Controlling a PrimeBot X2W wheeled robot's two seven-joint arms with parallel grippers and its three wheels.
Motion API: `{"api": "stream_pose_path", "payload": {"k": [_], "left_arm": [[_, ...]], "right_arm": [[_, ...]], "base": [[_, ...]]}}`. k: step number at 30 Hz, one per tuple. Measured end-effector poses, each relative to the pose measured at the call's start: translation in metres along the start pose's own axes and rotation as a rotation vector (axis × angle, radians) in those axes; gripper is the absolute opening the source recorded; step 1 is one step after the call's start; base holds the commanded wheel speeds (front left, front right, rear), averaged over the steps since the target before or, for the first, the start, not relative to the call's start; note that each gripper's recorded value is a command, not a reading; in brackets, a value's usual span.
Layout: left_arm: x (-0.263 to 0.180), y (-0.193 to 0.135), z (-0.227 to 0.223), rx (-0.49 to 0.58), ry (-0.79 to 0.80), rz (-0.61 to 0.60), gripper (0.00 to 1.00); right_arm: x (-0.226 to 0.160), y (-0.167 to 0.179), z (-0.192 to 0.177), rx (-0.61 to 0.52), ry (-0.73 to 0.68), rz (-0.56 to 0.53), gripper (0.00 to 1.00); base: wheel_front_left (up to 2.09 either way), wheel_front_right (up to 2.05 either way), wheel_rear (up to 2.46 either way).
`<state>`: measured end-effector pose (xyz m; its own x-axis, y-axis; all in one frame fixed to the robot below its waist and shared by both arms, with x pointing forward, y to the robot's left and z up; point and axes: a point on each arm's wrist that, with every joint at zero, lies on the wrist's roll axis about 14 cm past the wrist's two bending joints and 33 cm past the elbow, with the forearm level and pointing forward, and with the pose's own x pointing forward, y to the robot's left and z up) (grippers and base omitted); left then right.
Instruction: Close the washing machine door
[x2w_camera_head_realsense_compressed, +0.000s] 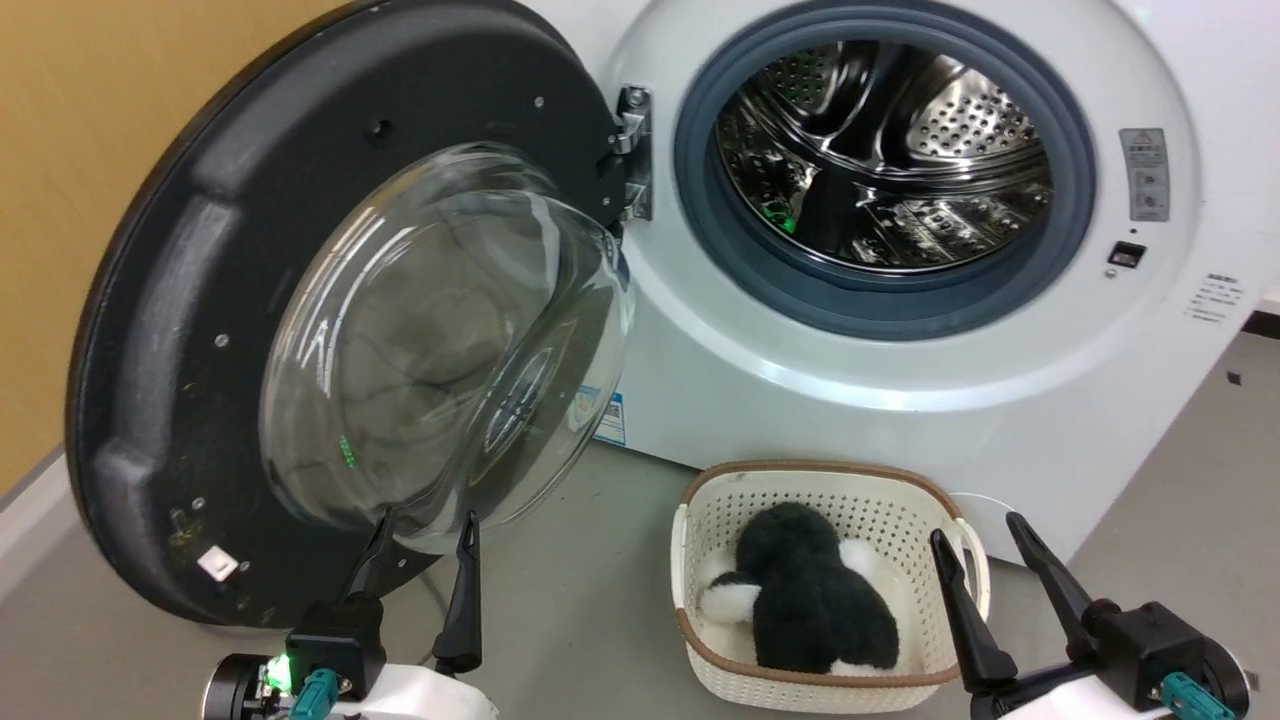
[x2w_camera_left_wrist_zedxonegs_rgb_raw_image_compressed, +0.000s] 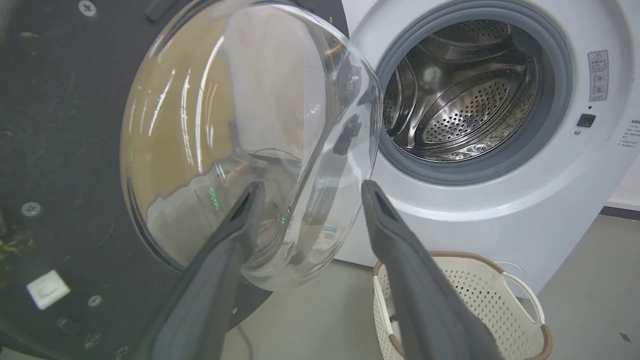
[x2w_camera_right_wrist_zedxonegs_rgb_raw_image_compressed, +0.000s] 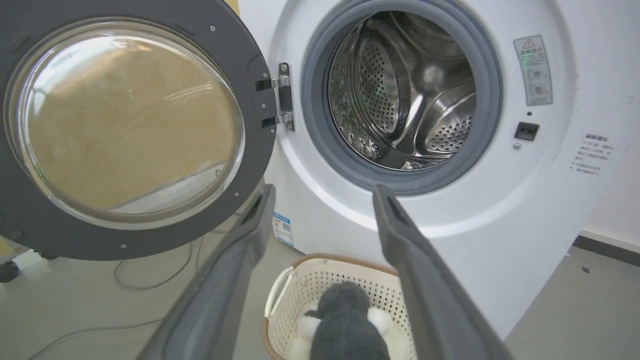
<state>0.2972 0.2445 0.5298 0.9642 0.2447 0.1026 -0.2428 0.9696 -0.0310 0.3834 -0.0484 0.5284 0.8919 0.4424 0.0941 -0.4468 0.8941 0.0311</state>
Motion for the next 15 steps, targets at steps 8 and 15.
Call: {"api": "stream_pose_path", "payload": {"k": [8, 15], "left_arm": [[-0.007, 0.009, 0.003, 0.000, -0.018, 0.031, 1.00], [-0.014, 0.016, 0.004, -0.005, -0.029, 0.057, 1.00]], "right_arm": [[0.004, 0.011, -0.001, 0.011, -0.008, 0.036, 1.00], [0.009, 0.023, -0.002, 0.024, -0.016, 0.074, 1.00]], "base": [[0.00, 0.00, 0.00], [0.00, 0.00, 0.00]]}}
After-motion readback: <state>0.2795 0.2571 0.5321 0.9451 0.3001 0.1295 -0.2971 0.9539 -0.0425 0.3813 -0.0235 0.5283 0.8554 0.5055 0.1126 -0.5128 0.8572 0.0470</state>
